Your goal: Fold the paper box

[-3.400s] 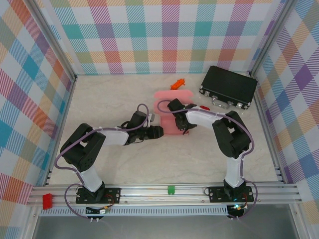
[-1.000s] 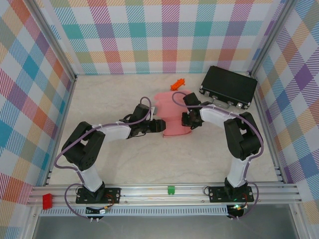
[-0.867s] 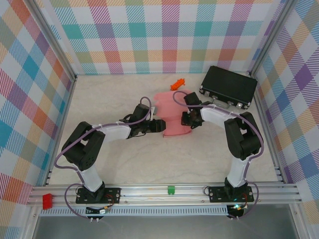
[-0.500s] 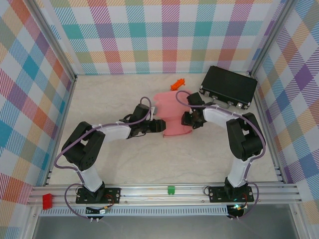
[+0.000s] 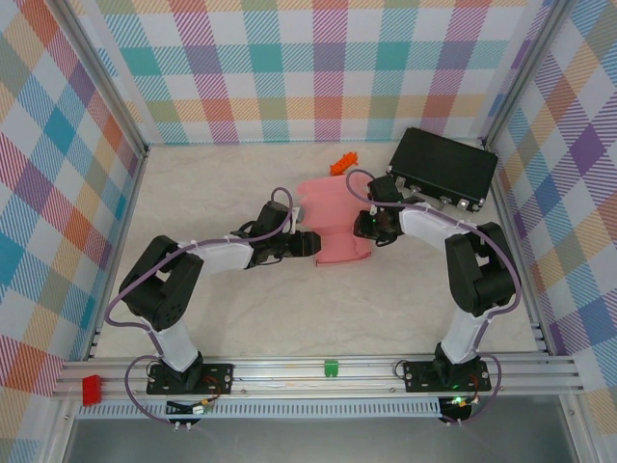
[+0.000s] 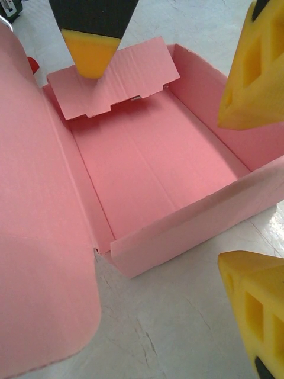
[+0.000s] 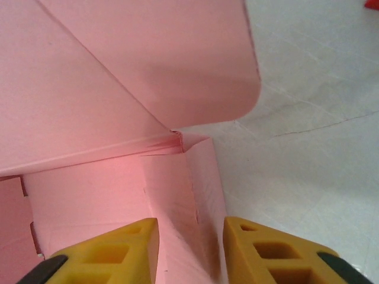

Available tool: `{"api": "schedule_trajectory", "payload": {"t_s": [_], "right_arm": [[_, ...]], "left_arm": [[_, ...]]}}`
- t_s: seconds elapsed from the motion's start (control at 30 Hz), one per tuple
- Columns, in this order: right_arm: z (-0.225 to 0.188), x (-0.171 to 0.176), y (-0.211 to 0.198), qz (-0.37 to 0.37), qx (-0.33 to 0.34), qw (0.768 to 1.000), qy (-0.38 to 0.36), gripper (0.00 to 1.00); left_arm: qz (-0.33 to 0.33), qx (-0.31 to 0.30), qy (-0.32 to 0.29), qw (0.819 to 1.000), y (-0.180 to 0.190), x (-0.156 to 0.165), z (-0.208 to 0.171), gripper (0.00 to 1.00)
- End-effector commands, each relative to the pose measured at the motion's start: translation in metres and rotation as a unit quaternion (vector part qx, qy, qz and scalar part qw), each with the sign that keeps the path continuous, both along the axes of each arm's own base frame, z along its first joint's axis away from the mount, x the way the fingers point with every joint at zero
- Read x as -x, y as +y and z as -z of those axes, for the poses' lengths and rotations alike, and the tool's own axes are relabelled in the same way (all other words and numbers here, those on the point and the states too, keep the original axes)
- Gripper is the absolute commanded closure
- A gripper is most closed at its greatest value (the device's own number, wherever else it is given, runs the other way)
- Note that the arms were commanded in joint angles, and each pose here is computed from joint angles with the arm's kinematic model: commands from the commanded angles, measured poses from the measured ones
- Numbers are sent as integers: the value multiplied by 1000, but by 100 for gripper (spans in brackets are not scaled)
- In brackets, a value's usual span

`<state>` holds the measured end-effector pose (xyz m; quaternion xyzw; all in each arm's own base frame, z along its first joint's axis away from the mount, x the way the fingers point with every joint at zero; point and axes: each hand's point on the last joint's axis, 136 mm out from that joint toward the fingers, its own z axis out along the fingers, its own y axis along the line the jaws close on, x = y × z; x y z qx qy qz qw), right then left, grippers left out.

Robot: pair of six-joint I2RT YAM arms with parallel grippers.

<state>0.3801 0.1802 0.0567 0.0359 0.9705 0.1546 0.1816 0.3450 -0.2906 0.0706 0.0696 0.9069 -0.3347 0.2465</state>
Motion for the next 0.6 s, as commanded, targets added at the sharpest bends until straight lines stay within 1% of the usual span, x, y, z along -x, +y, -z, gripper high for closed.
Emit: {"api": "schedule_trajectory", "payload": {"t_s": [0.0,0.3,0.43,0.57], "right_arm": [[8,-1,-4,5,4,1000,9,71],[21,-3,-7,-1,23,1000,21,79],[21,-4,-8,-6,32,999,19,84],[22,-5,-11,-10,43,999,20,87]], "left_arm": [[10,4,1,1000,-6,-1,1,44],[11,5,4,1000,-7,-1,2,44],[11,6,5,1000,-7,-1,3,44],[12,7,6,1000,-8,0,3,44]]}}
